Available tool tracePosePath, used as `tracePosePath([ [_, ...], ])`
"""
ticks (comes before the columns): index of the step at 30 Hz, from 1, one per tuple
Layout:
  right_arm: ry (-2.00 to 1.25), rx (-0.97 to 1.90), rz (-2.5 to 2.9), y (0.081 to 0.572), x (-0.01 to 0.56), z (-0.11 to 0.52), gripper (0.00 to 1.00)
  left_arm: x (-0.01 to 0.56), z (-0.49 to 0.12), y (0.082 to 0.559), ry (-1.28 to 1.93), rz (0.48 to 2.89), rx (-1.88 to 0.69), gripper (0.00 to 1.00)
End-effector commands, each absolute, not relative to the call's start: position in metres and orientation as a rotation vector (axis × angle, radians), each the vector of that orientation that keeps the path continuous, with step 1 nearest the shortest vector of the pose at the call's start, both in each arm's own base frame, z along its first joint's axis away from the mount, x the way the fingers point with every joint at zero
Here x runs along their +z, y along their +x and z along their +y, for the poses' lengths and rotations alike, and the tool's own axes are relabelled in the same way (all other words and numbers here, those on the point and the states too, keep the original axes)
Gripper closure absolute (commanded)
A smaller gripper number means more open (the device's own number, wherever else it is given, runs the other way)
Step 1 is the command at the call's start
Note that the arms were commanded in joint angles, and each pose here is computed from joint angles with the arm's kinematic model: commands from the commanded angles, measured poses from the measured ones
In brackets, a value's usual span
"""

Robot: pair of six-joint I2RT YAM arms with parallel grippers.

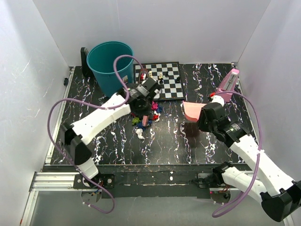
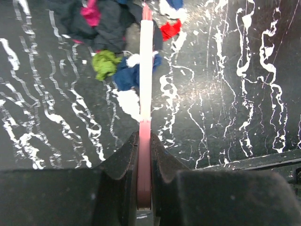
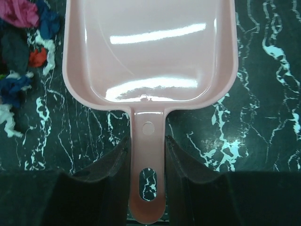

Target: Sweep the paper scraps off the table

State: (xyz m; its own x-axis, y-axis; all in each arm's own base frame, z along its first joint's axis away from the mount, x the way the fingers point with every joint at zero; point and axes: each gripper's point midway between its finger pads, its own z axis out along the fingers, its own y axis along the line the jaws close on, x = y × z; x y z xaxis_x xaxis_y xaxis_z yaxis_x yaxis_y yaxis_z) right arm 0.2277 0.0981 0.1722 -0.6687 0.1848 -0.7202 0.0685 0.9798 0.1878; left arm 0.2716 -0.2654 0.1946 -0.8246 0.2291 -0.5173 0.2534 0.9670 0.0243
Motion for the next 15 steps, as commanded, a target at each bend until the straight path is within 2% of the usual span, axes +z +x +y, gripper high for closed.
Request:
tracePosePath([
  [1, -0.003, 0.309, 2.386, 0.219, 0.164, 0.124, 0.99, 0.261, -0.217, 0.275, 0.261, 2.441, -0.083, 1.00],
  [6, -0.156, 0.352, 2.460, 0.206, 0.150, 0.141, 0.99, 0.279, -0.188, 0.278, 0.229, 2.406, -0.070, 1.00],
  [10, -0.308, 0.310, 2.499, 0.195, 0.135, 0.156, 0.99, 0.287, -0.156, 0.289, 0.206, 2.326, 0.109, 1.00],
  [15, -0.581, 0.267, 2.518, 0.172, 0.124, 0.189, 0.99, 0.261, -0.153, 0.307, 0.235, 2.303, 0.214, 1.00],
])
